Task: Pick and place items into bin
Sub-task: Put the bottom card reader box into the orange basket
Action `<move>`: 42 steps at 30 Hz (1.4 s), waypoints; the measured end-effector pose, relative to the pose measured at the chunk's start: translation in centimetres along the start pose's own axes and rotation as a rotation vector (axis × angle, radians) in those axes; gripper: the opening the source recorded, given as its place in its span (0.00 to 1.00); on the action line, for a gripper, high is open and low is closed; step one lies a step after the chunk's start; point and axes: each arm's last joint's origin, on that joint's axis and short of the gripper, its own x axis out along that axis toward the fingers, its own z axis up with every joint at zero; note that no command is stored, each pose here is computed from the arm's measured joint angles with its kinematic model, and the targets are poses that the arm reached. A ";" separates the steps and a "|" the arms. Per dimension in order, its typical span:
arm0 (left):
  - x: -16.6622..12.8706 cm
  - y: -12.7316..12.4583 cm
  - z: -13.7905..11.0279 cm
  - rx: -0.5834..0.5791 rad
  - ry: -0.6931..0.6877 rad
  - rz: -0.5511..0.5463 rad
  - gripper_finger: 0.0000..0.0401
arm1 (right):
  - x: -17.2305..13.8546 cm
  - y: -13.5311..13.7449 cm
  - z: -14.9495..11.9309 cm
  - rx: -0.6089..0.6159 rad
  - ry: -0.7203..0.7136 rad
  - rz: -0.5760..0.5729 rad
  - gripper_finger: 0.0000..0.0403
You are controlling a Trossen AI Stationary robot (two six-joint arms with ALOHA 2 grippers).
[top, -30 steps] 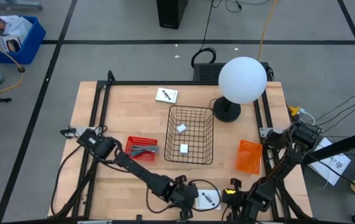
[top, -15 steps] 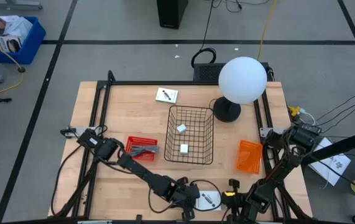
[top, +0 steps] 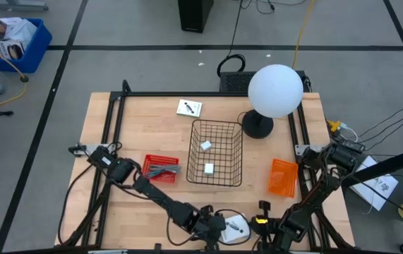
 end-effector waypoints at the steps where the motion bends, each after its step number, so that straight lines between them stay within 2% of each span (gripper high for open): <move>1: -0.1 -0.1 0.1 0.007 -0.003 -0.003 0.01 | 0.0 0.0 0.1 -0.001 -0.006 -0.002 0.00; 7: -0.2 -0.6 0.6 0.037 -0.009 -0.028 0.01 | -0.1 -0.1 0.4 -0.013 -0.057 -0.040 0.00; 11: -0.2 -0.4 0.4 0.034 0.010 -0.006 0.02 | -0.1 -0.1 0.5 -0.020 -0.065 -0.043 0.00; 21: -0.4 -0.4 0.4 0.026 0.023 0.007 0.01 | -1.2 1.3 1.2 -0.085 -0.113 -0.009 0.00; 25: -0.4 -0.3 0.3 0.017 0.031 0.014 0.01 | -1.6 1.7 1.7 -0.071 -0.130 0.012 0.00; 31: -0.4 -0.1 0.5 0.009 0.029 0.016 0.03 | -1.4 1.6 1.8 -0.092 -0.158 -0.022 0.00; 36: -0.4 -0.1 0.6 0.008 0.025 0.014 0.01 | -1.2 1.1 2.4 -0.084 -0.243 -0.099 0.00; 40: -0.4 0.1 1.6 -0.005 -0.050 0.012 0.04 | -1.5 1.6 3.3 -0.047 -0.315 -0.087 0.00; 42: -0.7 0.3 2.8 -0.010 -0.151 0.056 0.05 | -1.4 2.1 3.6 -0.048 -0.270 0.006 0.00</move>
